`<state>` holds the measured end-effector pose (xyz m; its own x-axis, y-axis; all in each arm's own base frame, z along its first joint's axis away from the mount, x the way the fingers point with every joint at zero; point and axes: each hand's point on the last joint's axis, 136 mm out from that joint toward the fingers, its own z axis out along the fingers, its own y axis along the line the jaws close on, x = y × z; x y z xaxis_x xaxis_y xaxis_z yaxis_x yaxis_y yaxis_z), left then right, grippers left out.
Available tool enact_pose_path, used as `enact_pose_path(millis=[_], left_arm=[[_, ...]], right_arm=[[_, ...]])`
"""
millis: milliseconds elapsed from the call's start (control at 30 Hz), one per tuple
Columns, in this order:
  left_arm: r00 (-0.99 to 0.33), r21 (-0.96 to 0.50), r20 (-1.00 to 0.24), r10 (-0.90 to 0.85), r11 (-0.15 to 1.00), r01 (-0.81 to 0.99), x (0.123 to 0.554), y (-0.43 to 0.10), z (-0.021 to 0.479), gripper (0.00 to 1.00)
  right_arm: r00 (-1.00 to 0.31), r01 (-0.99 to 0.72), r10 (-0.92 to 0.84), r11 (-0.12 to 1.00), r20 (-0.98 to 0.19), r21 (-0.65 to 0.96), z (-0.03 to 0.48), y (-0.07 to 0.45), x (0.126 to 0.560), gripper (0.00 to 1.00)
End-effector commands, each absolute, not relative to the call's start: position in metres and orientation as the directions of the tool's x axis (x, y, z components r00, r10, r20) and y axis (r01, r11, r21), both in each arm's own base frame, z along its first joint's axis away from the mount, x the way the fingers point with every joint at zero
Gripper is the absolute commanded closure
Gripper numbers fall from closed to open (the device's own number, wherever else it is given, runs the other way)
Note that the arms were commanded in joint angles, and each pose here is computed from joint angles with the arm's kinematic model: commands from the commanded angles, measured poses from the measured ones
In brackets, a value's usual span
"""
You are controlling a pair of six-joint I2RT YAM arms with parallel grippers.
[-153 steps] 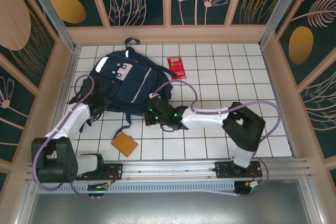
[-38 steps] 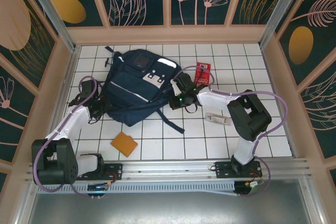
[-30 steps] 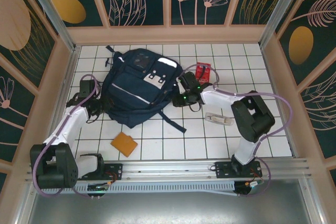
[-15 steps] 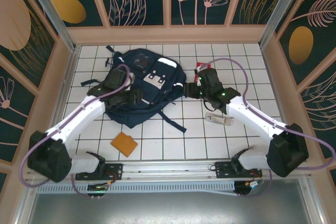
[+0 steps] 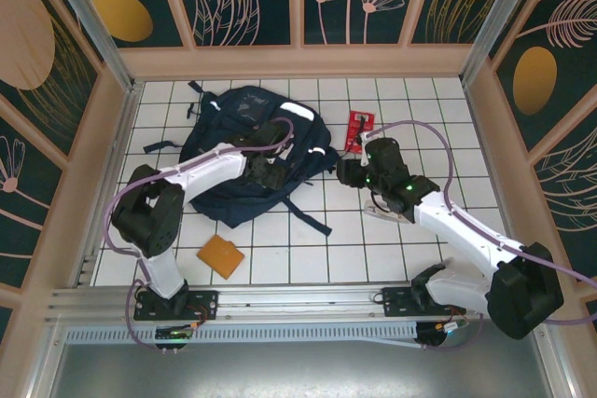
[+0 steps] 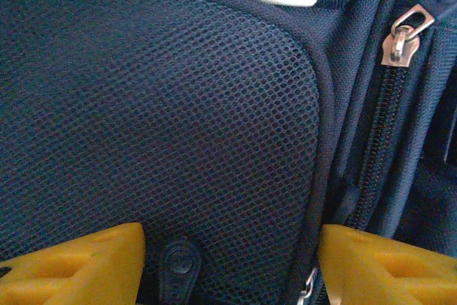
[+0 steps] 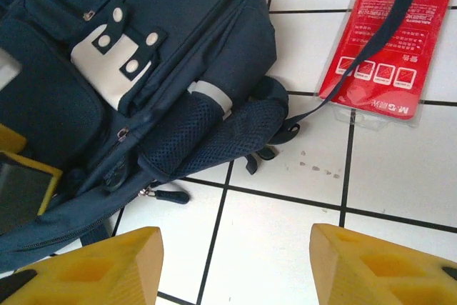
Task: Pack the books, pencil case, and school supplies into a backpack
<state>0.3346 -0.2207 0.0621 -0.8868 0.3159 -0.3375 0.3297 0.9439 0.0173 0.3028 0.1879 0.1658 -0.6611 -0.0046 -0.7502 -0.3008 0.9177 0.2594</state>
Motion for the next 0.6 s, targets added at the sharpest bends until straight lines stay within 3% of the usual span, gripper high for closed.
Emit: enact_pose_path(millis=[0,67,167,233,333,500,567], left_arm=[[-0.902,0.024,-0.271,0.337,0.939,0.343,0.326,-0.227,0.05,0.35],[-0.909,0.067,-0.267,0.321,0.947,0.315,0.333,-0.222,0.042,0.46],[-0.919,0.155,-0.259,0.299,0.952,0.266,0.343,-0.211,0.039,0.83],[-0.92,0.157,-0.26,0.294,0.953,0.26,0.346,-0.213,0.045,1.0],[-0.911,0.102,-0.304,0.279,0.96,0.26,0.351,-0.224,0.068,1.0],[-0.892,-0.065,-0.414,0.183,0.971,0.229,0.357,-0.247,0.122,1.0],[-0.885,-0.136,-0.44,0.151,0.963,0.232,0.355,-0.256,0.14,1.0]], right_arm=[[-0.64,-0.359,-0.027,0.894,-0.768,0.268,0.17,0.196,0.303,0.43],[-0.648,-0.371,-0.035,0.887,-0.761,0.276,0.166,0.199,0.303,0.43],[-0.653,-0.409,-0.05,0.863,-0.756,0.297,0.165,0.209,0.302,0.44],[-0.645,-0.438,-0.07,0.85,-0.761,0.292,0.166,0.214,0.303,0.44],[-0.589,-0.537,-0.167,0.812,-0.791,0.228,0.168,0.222,0.306,0.44],[-0.442,-0.779,-0.351,0.607,-0.826,0.159,0.166,0.251,0.31,0.45],[-0.496,-0.749,-0.311,0.625,-0.811,0.219,0.168,0.257,0.334,0.46]])
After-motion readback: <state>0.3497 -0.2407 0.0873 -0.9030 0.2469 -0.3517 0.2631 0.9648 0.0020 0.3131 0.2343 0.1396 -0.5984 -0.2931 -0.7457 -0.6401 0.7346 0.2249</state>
